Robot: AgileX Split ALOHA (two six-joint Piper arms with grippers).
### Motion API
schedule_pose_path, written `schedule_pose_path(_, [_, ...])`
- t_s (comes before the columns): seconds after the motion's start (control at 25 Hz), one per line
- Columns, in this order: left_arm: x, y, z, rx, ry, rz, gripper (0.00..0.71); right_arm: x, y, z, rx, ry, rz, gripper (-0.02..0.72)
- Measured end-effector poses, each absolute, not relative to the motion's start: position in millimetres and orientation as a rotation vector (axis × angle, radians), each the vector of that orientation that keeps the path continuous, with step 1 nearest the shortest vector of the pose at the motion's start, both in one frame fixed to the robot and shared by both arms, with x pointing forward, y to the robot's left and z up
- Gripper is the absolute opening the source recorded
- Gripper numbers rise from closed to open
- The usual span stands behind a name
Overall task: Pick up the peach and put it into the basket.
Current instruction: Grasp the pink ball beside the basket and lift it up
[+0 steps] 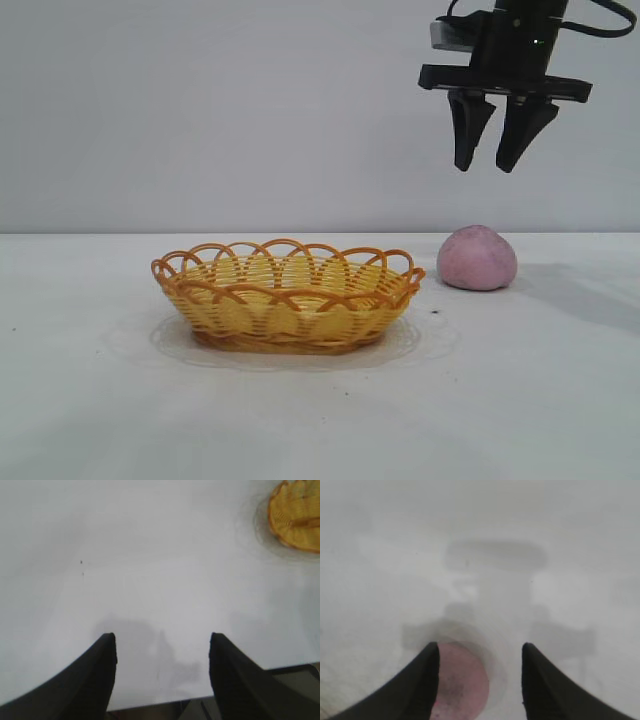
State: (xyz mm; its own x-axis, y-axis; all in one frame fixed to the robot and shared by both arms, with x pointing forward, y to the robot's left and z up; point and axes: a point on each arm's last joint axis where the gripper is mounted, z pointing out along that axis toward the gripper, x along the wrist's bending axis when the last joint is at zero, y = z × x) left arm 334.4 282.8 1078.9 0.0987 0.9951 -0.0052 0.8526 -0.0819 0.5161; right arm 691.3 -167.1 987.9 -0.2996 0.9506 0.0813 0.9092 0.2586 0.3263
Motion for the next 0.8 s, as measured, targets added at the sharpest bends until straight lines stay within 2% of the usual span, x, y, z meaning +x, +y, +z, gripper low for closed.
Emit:
schedule_pose_path(0.24, [288.2, 293.8, 1050.5, 1.948, 1.802, 0.486, 0.358, 691.7, -167.0, 986.9, 1.775, 2.385, 0.475, 0.356])
schedule_pose_path(0.28, [282.3, 295.7, 1047.1, 1.95, 1.798, 0.491, 0.358, 691.7, -167.0, 986.9, 1.775, 2.385, 0.475, 0.31])
schedule_pose_path(0.32, [276.8, 297.2, 1046.0, 1.946, 1.78, 0.504, 0.358, 691.7, -167.0, 986.9, 1.775, 2.385, 0.475, 0.329])
schedule_pose_path(0.8, [240.5, 306.7, 1044.6, 1.708, 1.494, 0.727, 0.358, 687.6, -167.8, 985.6, 1.77, 2.433, 0.423, 0.329])
